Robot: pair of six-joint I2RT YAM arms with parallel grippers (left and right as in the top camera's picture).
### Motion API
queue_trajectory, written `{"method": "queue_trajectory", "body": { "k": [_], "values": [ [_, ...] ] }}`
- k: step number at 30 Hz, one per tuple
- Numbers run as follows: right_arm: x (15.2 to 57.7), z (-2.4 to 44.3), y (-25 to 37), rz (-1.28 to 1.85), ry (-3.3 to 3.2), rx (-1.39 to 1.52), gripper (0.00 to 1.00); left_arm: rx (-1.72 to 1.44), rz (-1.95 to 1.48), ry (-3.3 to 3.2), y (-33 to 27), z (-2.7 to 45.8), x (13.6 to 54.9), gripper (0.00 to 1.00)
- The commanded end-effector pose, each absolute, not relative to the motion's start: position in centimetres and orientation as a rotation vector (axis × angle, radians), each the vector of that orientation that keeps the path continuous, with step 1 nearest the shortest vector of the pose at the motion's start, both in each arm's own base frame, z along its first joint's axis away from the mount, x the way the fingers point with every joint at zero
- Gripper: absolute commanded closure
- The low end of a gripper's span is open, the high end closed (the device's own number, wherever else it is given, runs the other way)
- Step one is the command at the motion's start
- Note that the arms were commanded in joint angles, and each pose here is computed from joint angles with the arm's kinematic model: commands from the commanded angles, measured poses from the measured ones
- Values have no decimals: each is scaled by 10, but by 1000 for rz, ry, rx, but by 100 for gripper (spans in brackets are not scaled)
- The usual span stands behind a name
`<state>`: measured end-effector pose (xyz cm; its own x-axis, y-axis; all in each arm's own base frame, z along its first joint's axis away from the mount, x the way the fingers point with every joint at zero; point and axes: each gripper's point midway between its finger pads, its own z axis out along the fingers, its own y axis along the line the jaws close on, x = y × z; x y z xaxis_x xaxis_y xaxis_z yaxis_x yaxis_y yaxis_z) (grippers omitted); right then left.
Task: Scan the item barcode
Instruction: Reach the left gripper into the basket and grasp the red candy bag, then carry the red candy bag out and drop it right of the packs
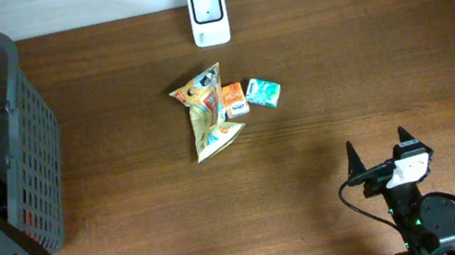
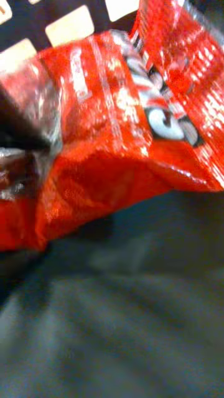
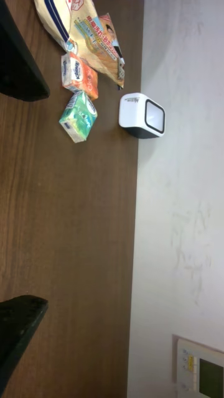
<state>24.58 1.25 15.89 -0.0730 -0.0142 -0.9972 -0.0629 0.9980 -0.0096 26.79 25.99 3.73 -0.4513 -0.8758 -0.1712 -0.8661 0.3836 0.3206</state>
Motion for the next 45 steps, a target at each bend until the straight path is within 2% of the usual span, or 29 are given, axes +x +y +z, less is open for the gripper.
{"method": "queue_trajectory", "body": {
  "k": [1,2,5,8,9,12,14,15,16,19,20,21,24,26,29,31,35,39,41,45],
  "values": [
    [246,156,10,25,1649,-54,2,1619,-594,-2553,256,33,255,81],
    [246,156,10,25,1649,-54,1,1614,-593,-2549,255,31,253,98],
    [246,156,10,26,1649,-55,2,1623,-551,-2559,251,31,256,100],
    [246,156,10,25,1649,-54,2,1676,-380,-2650,246,63,284,100],
    [246,156,10,25,1649,-54,2,1673,-207,-2786,241,93,313,100],
    [246,156,10,25,1649,-54,1,1640,13,-3155,237,199,359,100],
    [246,156,10,25,1649,-54,2,1733,-44,-3369,239,288,362,100],
    [246,156,10,26,1649,-55,2,1755,-53,-3426,236,312,360,100],
    [246,156,10,25,1649,-54,2,1783,-44,-3542,226,356,352,100],
    [246,156,10,25,1649,-54,2,1776,47,-3759,196,421,331,100],
    [246,156,10,25,1649,-54,2,1660,247,-3888,171,445,328,100],
    [246,156,10,25,1649,-54,2,1389,496,-4063,138,473,329,100],
    [246,156,10,26,1649,-55,2,277,889,-4357,48,516,325,100],
    [246,156,10,25,1649,-54,2,-284,1126,-4269,-18,517,324,100],
    [246,156,10,26,1649,-55,2,-792,1392,-4008,-96,501,327,100],
    [246,156,10,25,1649,-54,2,-1182,1429,-3769,-156,471,333,100],
    [246,156,10,25,1649,-54,2,-1185,1118,-3636,-231,382,375,100],
    [246,156,10,25,1649,-54,1,-1101,618,-3637,-261,286,419,100],
    [246,156,10,25,1649,-54,2,-1134,594,-3554,-288,240,429,100],
    [246,156,10,25,1649,-54,1,-1148,636,-3486,-336,183,437,100]
  ]
}}
